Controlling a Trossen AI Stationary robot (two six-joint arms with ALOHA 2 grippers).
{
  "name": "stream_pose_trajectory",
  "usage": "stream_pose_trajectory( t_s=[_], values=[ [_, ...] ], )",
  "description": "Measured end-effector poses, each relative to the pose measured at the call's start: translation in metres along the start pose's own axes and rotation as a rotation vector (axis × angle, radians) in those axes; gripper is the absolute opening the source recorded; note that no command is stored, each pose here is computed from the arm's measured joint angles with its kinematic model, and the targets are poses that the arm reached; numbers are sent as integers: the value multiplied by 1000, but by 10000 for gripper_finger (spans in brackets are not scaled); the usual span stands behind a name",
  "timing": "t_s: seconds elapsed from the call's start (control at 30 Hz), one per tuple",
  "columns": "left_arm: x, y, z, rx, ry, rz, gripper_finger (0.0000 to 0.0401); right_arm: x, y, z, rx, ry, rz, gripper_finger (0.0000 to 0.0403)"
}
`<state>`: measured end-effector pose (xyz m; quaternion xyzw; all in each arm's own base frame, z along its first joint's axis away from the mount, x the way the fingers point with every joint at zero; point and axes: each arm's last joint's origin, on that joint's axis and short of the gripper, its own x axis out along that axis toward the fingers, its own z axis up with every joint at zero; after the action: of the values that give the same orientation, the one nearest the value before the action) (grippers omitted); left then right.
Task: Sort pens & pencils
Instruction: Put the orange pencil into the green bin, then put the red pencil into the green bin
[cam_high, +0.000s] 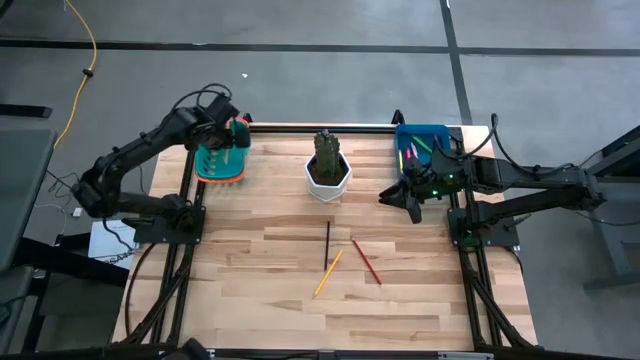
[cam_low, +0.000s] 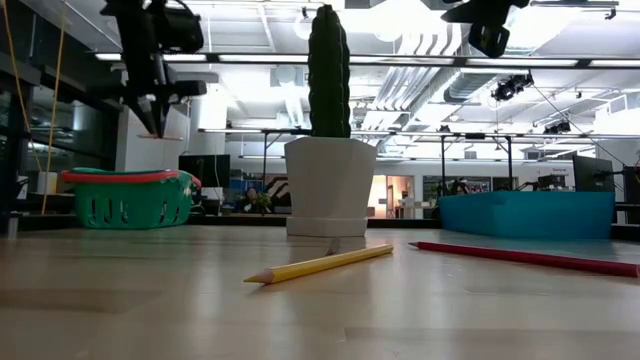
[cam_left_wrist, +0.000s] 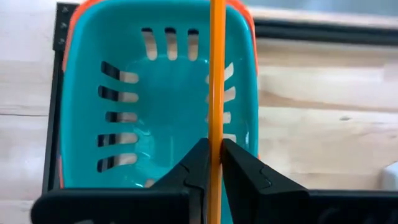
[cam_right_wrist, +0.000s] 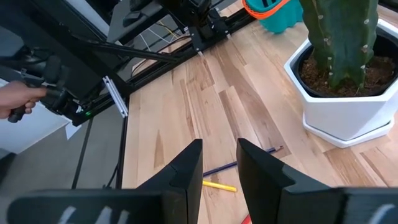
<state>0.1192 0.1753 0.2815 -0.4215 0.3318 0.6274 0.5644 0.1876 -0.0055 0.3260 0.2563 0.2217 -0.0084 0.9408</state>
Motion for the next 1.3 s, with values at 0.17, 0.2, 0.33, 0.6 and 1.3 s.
stream_pose_trajectory(
  t_s=[0.17, 0.2, 0.33, 0.6, 1.3],
  values=[
    [18, -11, 0, 16, 36, 59, 28, 0, -1, -1, 7, 14, -4, 89],
    [22, -13, 0, 17, 47, 70, 28, 0, -1, -2, 7, 16, -5, 89],
    [31, -16, 1, 8, 72, 97, 28, 0, -1, -2, 12, 24, -9, 89],
    [36, -19, 4, 17, 38, 115, 28, 0, -2, -4, 15, 45, -9, 89],
    [36, -22, 6, 38, 22, 82, 105, 0, -2, -4, 8, 50, -9, 89]
  ],
)
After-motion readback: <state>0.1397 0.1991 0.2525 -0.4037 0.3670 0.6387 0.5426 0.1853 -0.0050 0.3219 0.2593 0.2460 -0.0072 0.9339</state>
